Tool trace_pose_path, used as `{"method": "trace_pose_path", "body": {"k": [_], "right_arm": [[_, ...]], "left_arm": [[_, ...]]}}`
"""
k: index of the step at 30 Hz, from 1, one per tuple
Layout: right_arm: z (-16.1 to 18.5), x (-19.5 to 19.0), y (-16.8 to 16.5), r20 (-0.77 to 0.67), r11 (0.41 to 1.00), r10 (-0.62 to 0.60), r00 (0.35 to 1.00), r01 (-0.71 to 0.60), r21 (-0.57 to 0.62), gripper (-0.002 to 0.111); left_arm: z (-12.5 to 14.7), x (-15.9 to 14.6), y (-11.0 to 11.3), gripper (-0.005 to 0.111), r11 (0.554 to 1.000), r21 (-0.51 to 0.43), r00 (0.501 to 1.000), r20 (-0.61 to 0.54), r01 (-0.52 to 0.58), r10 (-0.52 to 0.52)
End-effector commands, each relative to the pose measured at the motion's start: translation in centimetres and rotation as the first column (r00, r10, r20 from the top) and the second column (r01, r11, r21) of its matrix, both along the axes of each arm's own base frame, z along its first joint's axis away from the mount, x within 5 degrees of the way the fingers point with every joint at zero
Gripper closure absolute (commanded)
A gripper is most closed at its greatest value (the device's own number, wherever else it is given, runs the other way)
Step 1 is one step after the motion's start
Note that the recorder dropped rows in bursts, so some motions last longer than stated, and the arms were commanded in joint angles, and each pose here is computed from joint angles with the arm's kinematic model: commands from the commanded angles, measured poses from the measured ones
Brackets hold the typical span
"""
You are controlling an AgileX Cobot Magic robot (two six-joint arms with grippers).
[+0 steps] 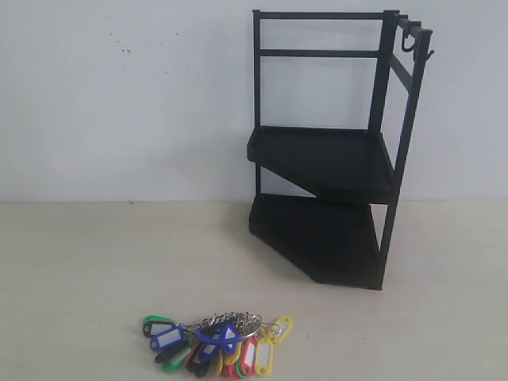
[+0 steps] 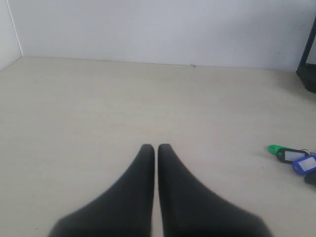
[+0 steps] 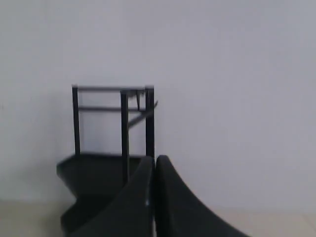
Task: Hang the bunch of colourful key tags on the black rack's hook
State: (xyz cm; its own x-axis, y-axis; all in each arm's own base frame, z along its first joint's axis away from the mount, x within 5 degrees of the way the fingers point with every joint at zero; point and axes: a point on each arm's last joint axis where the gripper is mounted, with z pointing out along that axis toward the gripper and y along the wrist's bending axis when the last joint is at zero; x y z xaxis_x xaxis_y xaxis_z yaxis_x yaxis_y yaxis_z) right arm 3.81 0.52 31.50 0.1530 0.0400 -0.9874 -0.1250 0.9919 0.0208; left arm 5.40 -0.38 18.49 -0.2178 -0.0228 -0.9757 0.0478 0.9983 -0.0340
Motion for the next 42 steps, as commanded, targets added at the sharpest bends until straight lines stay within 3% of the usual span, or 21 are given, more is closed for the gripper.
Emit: {"method": "trace_pose_path", "body": {"k": [1,9,15,24,30,36,42], "right_arm": [[1.3,1.1,0.2,-0.379,0.998,-0.003,0.925,-0.024,-0.064,0.108],[3.4,2.4,0.3,-0.23,1.0,0.005,0.973,-0.01,-0.02,0.108],[3.4,2.4,0.3,-0.231,1.0,0.01,0.973,-0.007,0.014,0.108],[3.0,4.5,0.8,-0.296,0.999,0.035,0.955,-0.021,0.048,0.108],[1.6,8.5,2.4,-0.403,0.986,0.149,0.903,-0.164,-0.003,0.108],[0.0,13.1,5.8,-0.533,0.898,0.312,0.786,-0.428,-0.106,0.108],[0.2,16.2,12.7,-0.594,0.649,0.476,0.648,-0.715,-0.26,0.108]], "left_arm": [[0.2,0.0,0.0,0.102,1.0,-0.002,1.0,0.01,-0.004,0.004],[0.2,0.0,0.0,0.102,1.0,-0.002,1.0,0.01,-0.004,0.004],[0.2,0.0,0.0,0.102,1.0,-0.002,1.0,0.01,-0.004,0.004],[0.2,0.0,0.0,0.102,1.0,-0.002,1.0,0.01,-0.004,0.004],[0.2,0.0,0.0,0.102,1.0,-0.002,1.0,0.01,-0.004,0.004],[0.2,0.0,0.0,0.102,1.0,-0.002,1.0,0.01,-0.004,0.004],[0.2,0.0,0.0,0.102,1.0,-0.002,1.0,0.01,-0.004,0.004]]}}
